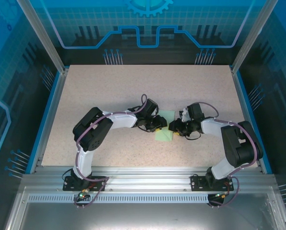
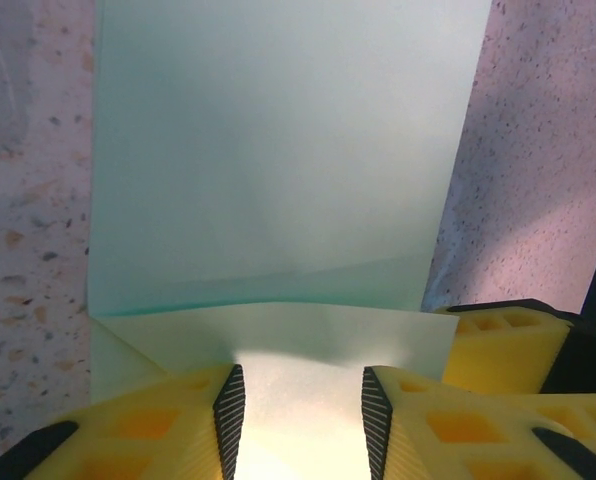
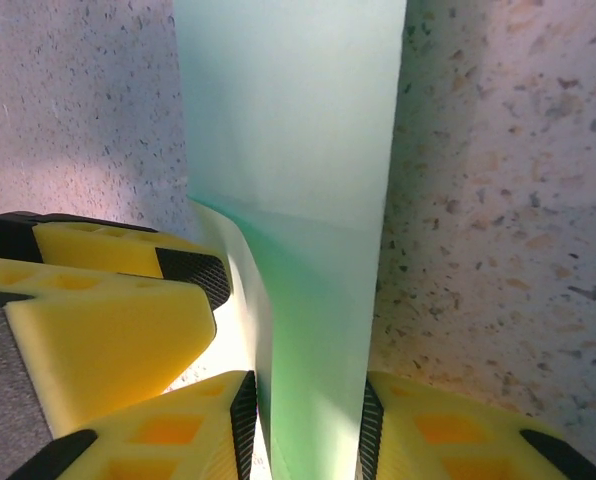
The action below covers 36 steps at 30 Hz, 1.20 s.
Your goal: Fold a paper plane with a square sheet of paper (pick it up from the middle)
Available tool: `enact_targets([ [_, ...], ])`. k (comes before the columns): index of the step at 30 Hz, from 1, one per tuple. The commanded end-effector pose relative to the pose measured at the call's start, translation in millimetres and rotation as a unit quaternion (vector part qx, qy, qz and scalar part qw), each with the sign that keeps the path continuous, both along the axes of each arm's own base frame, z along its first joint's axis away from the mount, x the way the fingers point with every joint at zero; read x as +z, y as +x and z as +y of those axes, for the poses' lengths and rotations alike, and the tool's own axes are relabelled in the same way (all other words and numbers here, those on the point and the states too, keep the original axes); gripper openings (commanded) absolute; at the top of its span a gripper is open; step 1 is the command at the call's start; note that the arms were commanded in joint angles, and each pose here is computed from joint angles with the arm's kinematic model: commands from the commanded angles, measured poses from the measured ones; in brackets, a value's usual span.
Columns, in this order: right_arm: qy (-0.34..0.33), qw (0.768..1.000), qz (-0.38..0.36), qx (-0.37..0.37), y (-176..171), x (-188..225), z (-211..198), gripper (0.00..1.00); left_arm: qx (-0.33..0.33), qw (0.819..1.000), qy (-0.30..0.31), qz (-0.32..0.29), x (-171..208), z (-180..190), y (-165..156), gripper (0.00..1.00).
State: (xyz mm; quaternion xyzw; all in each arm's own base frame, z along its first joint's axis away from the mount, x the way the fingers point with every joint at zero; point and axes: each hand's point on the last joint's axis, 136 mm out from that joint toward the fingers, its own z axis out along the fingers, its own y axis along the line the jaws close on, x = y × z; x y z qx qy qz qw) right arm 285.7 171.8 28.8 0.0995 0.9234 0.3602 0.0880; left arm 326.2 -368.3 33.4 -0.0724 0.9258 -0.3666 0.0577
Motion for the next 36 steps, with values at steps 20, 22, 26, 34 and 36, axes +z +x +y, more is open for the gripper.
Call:
enact_targets([
  [20, -0.006, 1.0, -0.006, 0.026, -6.3, 5.7, 0.7, 0.04, 0.033, 0.998, 0.001, -0.051, 42.6, 15.9, 7.2, 0.41],
  [22, -0.026, 0.999, -0.018, 0.031, -6.7, 15.6, -2.3, 0.0, 0.055, 0.996, 0.017, -0.071, 51.9, 29.8, 8.0, 0.41],
  [26, -0.108, 0.992, -0.046, 0.044, -10.0, 40.8, -16.9, 0.0, 0.099, 0.988, 0.059, -0.107, 68.1, 63.1, 7.2, 0.42],
  [34, -0.477, 0.87, -0.109, 0.064, -18.6, 119.4, -82.6, 0.0, 0.209, 0.96, 0.122, -0.144, 81.3, 135.9, -1.4, 0.45],
  [36, -0.533, 0.834, -0.119, 0.077, -19.1, 131.8, -85.3, 0.0, 0.233, 0.952, 0.133, -0.15, 82.9, 150.5, -3.7, 0.45],
])
